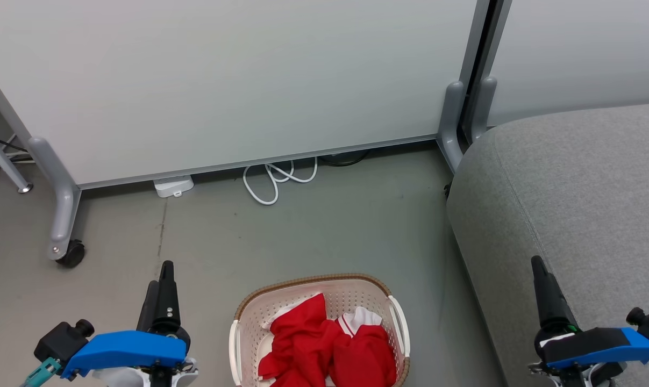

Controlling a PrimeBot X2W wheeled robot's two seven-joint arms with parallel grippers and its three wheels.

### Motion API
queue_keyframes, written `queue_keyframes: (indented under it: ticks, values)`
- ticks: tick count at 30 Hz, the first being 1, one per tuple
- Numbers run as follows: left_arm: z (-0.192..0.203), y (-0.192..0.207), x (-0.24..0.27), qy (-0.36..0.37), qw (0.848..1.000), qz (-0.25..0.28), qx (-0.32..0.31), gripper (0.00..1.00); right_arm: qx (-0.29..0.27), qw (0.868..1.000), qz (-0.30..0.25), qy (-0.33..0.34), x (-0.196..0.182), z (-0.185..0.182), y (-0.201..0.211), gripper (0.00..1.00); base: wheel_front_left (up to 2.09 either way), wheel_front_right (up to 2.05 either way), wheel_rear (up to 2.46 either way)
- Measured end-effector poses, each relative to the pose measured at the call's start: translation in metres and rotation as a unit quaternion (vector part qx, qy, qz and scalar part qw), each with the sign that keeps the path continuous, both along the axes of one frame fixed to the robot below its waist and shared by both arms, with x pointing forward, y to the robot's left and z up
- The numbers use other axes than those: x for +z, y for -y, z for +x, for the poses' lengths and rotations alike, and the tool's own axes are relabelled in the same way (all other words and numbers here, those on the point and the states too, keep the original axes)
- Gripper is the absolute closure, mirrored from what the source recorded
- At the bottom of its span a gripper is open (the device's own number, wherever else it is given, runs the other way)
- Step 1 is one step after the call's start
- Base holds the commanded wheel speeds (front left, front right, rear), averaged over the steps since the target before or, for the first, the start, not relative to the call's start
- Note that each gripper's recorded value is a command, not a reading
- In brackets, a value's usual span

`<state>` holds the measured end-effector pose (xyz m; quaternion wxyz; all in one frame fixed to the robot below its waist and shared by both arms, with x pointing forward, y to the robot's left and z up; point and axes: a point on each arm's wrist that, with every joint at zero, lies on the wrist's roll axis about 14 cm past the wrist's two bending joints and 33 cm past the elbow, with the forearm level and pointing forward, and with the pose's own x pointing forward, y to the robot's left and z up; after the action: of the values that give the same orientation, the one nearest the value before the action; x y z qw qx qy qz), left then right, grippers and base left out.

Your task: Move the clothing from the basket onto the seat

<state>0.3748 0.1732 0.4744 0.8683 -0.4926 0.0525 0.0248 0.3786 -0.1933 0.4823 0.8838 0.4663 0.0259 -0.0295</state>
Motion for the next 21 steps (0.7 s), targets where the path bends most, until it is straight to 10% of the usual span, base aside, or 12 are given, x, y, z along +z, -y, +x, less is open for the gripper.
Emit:
queue_keyframes:
  ticks: [21]
  values:
    - [0.0, 0.009, 0.003, 0.018, 0.982, 0.186, -0.033, 0.0, 0.026, 0.986, -0.165, 0.014, 0.004, 0.003, -0.011, 0.0, 0.0, 0.0, 0.0]
